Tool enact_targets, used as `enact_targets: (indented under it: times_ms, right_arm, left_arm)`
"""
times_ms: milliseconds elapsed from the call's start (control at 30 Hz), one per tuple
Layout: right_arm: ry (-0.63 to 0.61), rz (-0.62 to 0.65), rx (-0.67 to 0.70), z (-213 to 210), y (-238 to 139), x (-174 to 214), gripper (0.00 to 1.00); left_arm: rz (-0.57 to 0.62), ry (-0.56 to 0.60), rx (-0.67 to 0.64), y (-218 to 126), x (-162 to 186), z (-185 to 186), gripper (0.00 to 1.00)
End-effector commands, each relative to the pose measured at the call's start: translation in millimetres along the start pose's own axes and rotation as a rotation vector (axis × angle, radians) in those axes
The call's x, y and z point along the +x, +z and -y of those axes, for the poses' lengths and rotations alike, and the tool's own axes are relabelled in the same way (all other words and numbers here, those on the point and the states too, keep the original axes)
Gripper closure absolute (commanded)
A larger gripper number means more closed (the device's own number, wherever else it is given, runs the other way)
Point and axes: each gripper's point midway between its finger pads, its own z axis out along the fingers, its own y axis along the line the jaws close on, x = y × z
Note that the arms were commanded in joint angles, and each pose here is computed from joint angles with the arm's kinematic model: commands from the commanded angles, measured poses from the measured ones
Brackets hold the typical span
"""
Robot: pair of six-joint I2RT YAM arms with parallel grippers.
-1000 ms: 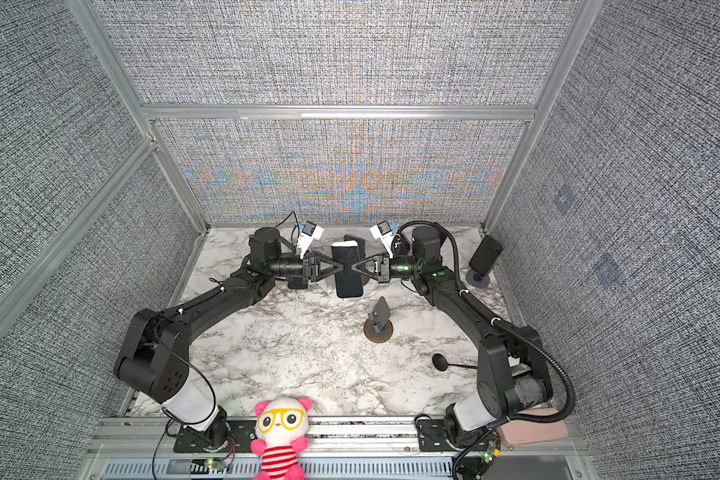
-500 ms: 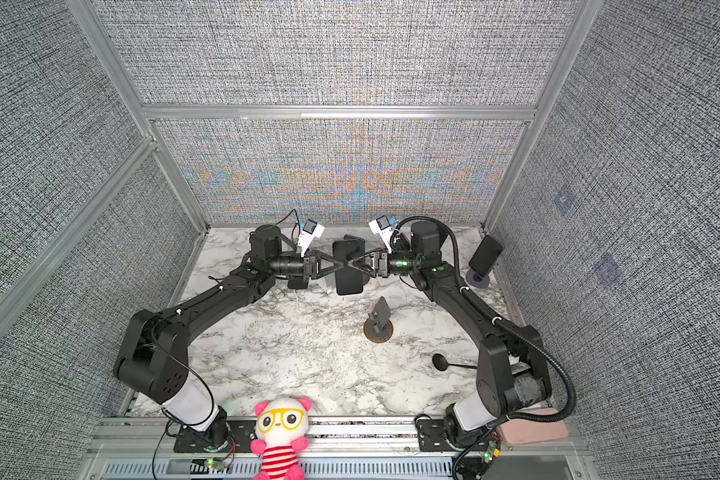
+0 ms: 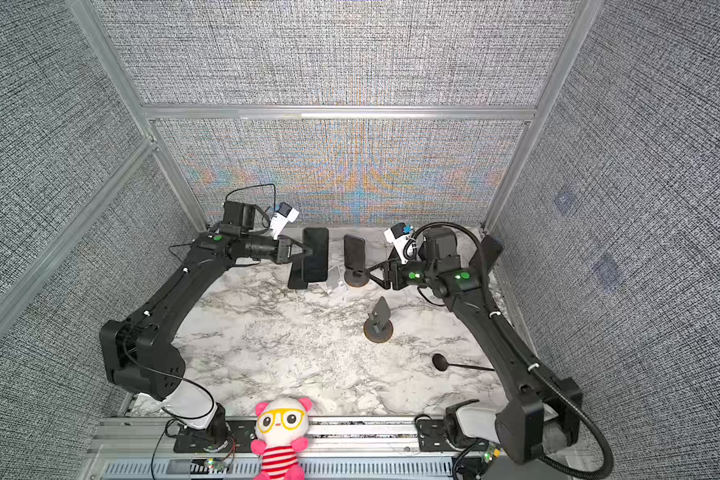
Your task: Remove the phone from the phone stand
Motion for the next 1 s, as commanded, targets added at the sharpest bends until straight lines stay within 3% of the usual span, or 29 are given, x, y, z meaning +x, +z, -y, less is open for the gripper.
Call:
enact_targets:
  times_ms: [0,200,367,533,700,967]
  right_arm:
    - [0.003,-0.083,0.188,22.9,-16.2,29.7,0.36]
    - [0.022,-0.106,0.309,34.5,-35.8,53.3,0.36]
    - [0.035,-0.152,0.367,43.8,-40.9,68.0,0.36]
    - [0.034,-0.156,0.388,46.8,-44.1,76.1,0.36]
    - [0.042,-0.174,0.397,46.6,-46.4,79.5,0.36]
    - [0.066,-0.177,0.41,49.5,-47.2,87.0,0.36]
  left_arm:
    - [-0.174,-0.128,-0.191,-21.1,41.2,-39.0,1.0]
    - [-0.351,-0.239,-0.442,-42.2,56.5,-112.0,1.0]
    - [-0.42,-0.338,-0.499,-41.4,55.5,-164.0,1.0]
    - [-0.451,-0.343,-0.574,-39.0,48.6,-211.1,1.0]
    - [-0.433,-0.31,-0.555,-26.7,42.7,-239.5,1.0]
    - [-0.362,-0.32,-0.442,1.0,39.9,-252.9,1.0]
